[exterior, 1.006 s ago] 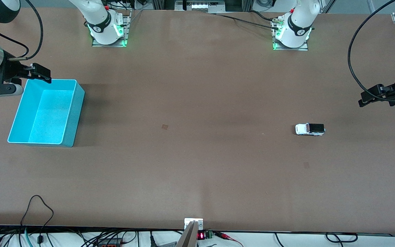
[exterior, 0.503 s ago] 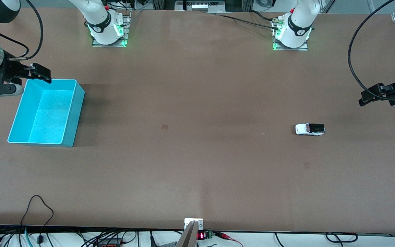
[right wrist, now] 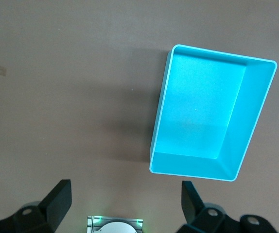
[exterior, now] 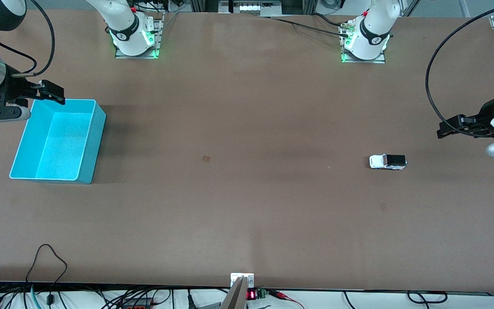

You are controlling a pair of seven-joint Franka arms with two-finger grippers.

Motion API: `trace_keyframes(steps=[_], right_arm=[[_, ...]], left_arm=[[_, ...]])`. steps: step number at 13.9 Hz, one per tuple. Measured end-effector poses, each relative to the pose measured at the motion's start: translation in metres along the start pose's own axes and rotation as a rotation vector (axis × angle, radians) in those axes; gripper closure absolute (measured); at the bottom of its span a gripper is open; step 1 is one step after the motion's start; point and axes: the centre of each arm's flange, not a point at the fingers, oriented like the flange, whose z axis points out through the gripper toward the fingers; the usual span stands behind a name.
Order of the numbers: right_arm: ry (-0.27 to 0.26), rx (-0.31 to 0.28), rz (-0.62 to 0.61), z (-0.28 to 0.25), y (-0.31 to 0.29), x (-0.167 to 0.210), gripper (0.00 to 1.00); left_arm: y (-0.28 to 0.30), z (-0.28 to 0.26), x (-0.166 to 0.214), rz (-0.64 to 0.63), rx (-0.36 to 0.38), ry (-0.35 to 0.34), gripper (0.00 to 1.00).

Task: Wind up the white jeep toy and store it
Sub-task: 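Move the left gripper toward the white toy jeep, then lower the left gripper over the white jeep and close on it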

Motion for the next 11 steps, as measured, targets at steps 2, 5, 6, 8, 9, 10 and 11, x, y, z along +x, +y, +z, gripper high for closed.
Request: trace_keyframes(steps=[2, 5, 6, 8, 9, 10, 11], right_arm=[[-0.013, 0.002, -0.001, 0.007, 0.000, 0.004, 0.00], [-0.080, 0.008, -0.003, 0.023, 0.000, 0.007, 0.00], [-0.111, 0.011, -0.003, 0.030, 0.000, 0.007, 0.00], [-0.146, 0.015, -0.002, 0.039, 0.001, 0.010, 0.00], [-0.154, 0.016, -0.001, 0.042, 0.002, 0.010, 0.00], [-0.158, 0.017, 0.000, 0.043, 0.003, 0.011, 0.00], [-0.159, 0.017, 0.001, 0.043, 0.004, 0.011, 0.00]], left_arm=[[0.006, 0.022, 0.006, 0.011, -0.002, -0.018, 0.00], [0.022, 0.079, 0.009, 0.039, -0.006, -0.064, 0.00], [0.024, 0.097, 0.007, 0.042, -0.005, -0.081, 0.00], [0.023, 0.121, 0.004, 0.041, -0.005, -0.096, 0.00], [0.022, 0.132, 0.003, 0.042, -0.005, -0.098, 0.00], [0.018, 0.146, 0.001, 0.065, -0.007, -0.097, 0.00], [0.014, 0.161, -0.001, 0.116, -0.011, -0.090, 0.00]])
